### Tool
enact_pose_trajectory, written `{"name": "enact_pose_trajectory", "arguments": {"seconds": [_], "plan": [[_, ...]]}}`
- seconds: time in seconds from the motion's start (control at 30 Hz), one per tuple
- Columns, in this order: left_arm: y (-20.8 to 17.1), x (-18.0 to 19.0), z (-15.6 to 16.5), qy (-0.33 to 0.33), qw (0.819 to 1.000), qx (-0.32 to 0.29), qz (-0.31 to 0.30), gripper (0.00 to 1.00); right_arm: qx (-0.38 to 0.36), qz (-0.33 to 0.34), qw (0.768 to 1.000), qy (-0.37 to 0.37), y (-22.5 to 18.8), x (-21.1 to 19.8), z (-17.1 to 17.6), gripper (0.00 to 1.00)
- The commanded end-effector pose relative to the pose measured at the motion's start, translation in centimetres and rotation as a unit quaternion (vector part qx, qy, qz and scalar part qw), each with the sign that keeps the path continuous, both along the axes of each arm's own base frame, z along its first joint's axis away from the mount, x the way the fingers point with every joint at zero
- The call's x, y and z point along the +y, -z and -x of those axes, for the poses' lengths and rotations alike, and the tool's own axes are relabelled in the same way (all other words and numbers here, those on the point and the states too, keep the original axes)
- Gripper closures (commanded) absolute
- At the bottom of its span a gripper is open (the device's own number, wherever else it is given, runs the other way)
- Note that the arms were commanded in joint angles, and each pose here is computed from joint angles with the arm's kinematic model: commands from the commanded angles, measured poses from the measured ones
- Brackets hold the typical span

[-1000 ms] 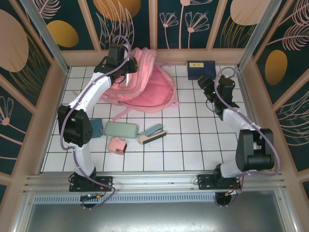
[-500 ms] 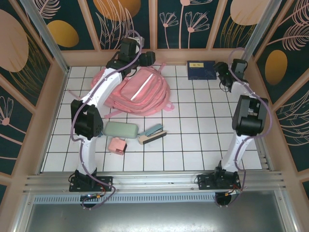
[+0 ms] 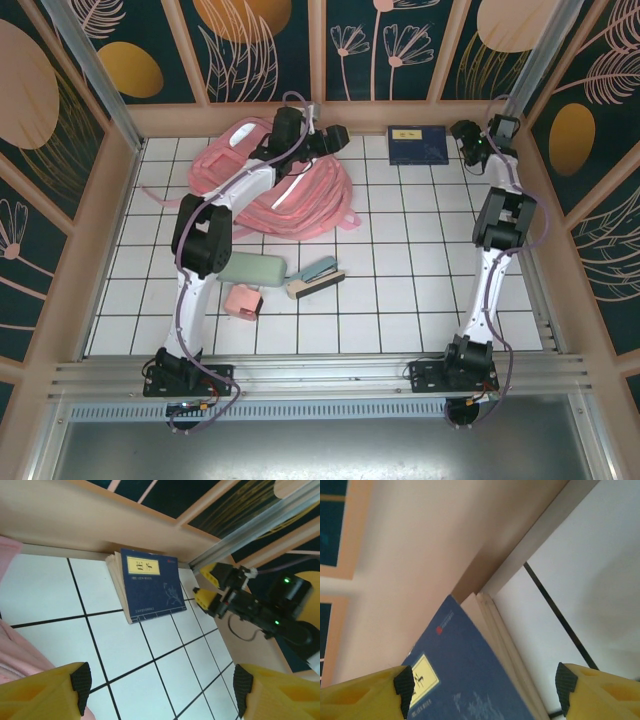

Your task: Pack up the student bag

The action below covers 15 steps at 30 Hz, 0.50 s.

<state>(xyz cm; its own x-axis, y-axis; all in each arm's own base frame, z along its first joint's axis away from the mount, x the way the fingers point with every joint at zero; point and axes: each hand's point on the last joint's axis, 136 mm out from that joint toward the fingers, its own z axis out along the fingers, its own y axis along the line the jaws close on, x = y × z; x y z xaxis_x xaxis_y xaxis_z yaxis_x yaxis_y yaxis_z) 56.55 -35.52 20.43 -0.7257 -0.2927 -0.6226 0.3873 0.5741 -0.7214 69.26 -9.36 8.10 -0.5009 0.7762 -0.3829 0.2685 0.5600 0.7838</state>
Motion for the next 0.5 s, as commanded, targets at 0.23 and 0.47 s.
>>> {"name": "enact_pose_trajectory", "arguments": {"seconds": [0.23,0.47], "plan": [[-3.9,1.3,3.7,0.022,0.999,-0.044,-0.008,0.25,-0.004,-0.078,0.997,-0.023,3.2,1.6,-1.7,0.23],[-4.3,2.3,3.9,0.006,0.998,-0.052,-0.035,0.25,0.031,-0.059,0.994,-0.084,5.1,8.4,-0.9,0.23]]}}
